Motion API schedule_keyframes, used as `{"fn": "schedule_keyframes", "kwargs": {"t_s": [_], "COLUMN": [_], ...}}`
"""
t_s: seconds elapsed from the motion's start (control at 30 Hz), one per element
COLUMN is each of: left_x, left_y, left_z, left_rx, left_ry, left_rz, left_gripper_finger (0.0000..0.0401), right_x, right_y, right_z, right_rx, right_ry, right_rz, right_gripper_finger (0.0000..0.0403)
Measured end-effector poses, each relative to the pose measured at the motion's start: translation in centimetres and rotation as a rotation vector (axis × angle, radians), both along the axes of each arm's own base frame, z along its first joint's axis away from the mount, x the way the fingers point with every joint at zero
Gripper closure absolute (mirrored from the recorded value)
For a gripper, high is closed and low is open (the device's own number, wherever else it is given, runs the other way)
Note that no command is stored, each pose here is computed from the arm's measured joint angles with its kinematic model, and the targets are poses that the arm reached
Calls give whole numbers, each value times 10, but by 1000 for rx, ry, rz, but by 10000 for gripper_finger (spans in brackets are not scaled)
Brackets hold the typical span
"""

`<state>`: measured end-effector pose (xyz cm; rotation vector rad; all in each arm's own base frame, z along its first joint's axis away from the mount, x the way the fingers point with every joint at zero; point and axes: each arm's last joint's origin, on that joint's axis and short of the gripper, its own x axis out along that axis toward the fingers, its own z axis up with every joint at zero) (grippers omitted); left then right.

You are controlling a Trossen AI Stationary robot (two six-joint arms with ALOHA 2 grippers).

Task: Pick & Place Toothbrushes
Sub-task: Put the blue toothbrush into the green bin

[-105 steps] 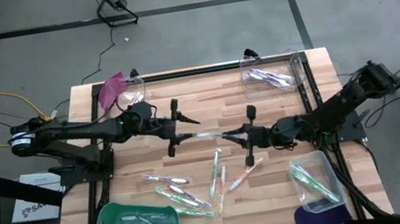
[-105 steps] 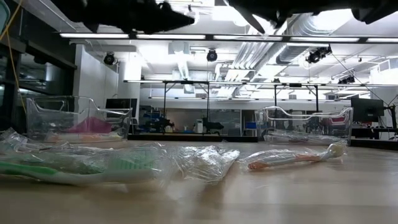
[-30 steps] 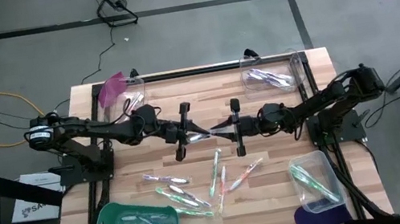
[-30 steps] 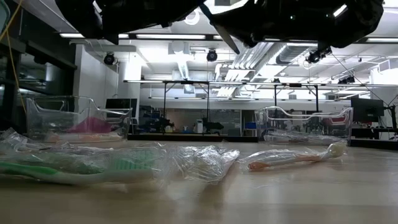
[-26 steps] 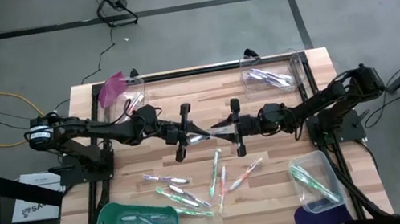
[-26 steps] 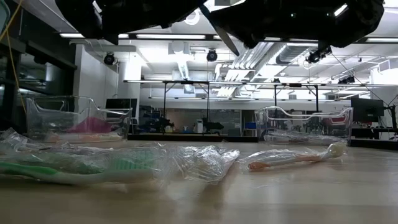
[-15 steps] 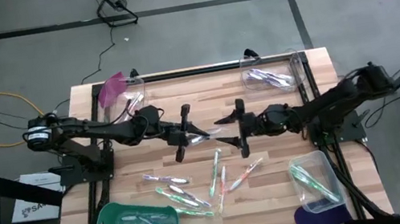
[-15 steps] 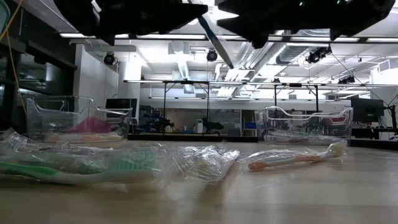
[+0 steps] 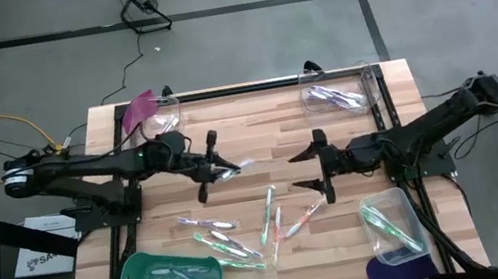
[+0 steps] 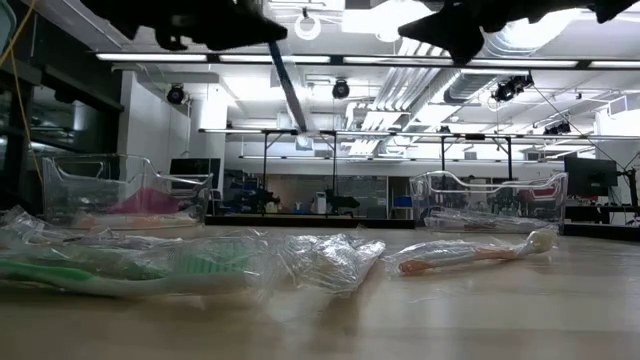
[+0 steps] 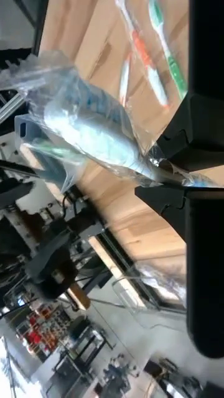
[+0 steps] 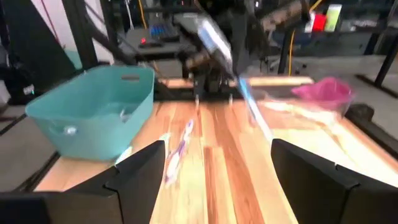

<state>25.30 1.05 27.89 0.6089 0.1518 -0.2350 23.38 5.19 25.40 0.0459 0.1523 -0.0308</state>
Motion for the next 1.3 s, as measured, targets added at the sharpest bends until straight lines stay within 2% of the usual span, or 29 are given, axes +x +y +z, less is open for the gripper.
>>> {"fn": "schedule_keyframes", "kwargs": {"t_s": [0.2,0.4,0.57,0.77,1.1,1.3], "left_x": [-16,-46,-71,-91,-118,-119], "left_y": [-21,-45,-63,-85,-112,-138], "left_z": [0,0,9,24,29,28], "left_rx": [-38,-106,-162,-227,-380,-511], "left_ry": [112,276,409,544,824,981], "left_rz": [-20,37,107,125,192,216], "left_gripper_finger": [384,384,384,384,384,384], "right_x": [-1,-2,-2,-3,-3,-4], "right_y": [3,2,2,2,2,1], "right_z": [-8,-10,-12,-14,-15,-16], "right_rx": [29,58,67,80,89,91], "right_ry": [67,84,102,122,133,143], "right_rz": [-46,-58,-63,-75,-78,-81], "right_gripper_finger": [120,121,121,121,121,121]}}
